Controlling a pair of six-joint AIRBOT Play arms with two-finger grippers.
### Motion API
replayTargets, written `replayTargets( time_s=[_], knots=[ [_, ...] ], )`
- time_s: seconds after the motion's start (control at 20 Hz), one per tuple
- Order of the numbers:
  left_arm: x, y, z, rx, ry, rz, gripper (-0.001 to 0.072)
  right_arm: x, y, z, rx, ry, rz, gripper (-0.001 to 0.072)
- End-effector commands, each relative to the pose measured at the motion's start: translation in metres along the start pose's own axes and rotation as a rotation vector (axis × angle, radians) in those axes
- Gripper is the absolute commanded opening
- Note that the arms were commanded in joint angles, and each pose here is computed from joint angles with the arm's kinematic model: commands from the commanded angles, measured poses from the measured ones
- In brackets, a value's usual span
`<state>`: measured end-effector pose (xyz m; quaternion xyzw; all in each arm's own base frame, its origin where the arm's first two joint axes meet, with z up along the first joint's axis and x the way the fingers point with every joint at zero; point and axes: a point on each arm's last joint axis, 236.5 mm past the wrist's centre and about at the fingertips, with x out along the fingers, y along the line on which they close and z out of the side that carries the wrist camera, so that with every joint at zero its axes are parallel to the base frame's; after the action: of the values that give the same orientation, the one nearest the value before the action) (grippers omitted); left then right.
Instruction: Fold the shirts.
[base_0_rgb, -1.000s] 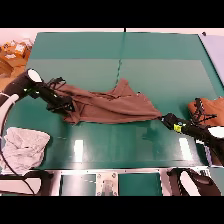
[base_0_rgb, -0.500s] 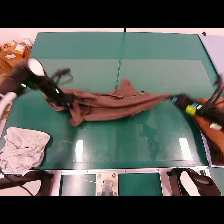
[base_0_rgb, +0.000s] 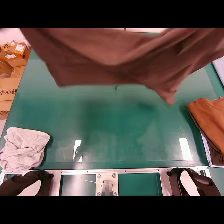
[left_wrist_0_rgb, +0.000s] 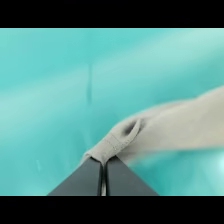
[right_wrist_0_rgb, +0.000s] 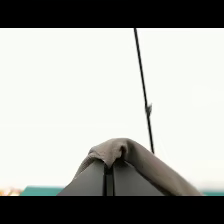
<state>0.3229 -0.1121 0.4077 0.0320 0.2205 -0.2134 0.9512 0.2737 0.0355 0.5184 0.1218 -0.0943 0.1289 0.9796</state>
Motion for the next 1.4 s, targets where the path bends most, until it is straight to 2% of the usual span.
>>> replayTargets(
  time_s=[0.0, 0.2, 0.4, 0.6, 0.8, 0.95, 1.15, 1.2, 1.25, 1.3, 1.35],
  knots=[
    [-0.068, -0.015, 0.033, 0.043, -0.185, 0.019, 0.0022, -0.034, 0.026, 0.067, -0.106, -0.152, -0.041, 0.002],
    [-0.047, -0.011, 0.012, 0.023, -0.107, 0.013, 0.0023, -0.02, 0.011, 0.057, -0.083, -0.119, -0.052, 0.002],
    [0.034, 0.01, -0.024, -0.044, 0.021, 0.008, 0.0023, 0.037, -0.049, -0.014, 0.061, 0.075, -0.072, 0.002],
    [0.142, 0.039, -0.072, -0.118, 0.155, 0.014, 0.0023, 0.099, -0.115, -0.156, 0.236, 0.372, -0.096, 0.0021],
    [0.267, 0.067, -0.167, -0.197, 0.389, 0.013, 0.0023, 0.135, -0.167, -0.326, 0.368, 0.669, -0.136, 0.0021],
    [0.352, 0.076, -0.239, -0.256, 0.47, -0.013, 0.0023, 0.143, -0.191, -0.433, 0.466, 0.846, -0.168, 0.002],
    [0.402, 0.075, -0.283, -0.354, 0.479, -0.039, 0.0024, 0.138, -0.211, -0.515, 0.563, 0.959, -0.217, 0.0024],
    [0.402, 0.077, -0.287, -0.338, 0.492, -0.031, 0.0144, 0.135, -0.218, -0.519, 0.574, 0.964, -0.231, 0.017],
    [0.399, 0.081, -0.288, -0.316, 0.505, -0.019, 0.0459, 0.132, -0.226, -0.517, 0.581, 0.957, -0.246, 0.0379],
    [0.392, 0.087, -0.289, -0.317, 0.535, -0.006, 0.0557, 0.129, -0.234, -0.51, 0.595, 0.953, -0.254, 0.0425],
    [0.383, 0.094, -0.288, -0.311, 0.57, -0.004, 0.0559, 0.123, -0.242, -0.498, 0.614, 0.956, -0.256, 0.0413]
  ],
)
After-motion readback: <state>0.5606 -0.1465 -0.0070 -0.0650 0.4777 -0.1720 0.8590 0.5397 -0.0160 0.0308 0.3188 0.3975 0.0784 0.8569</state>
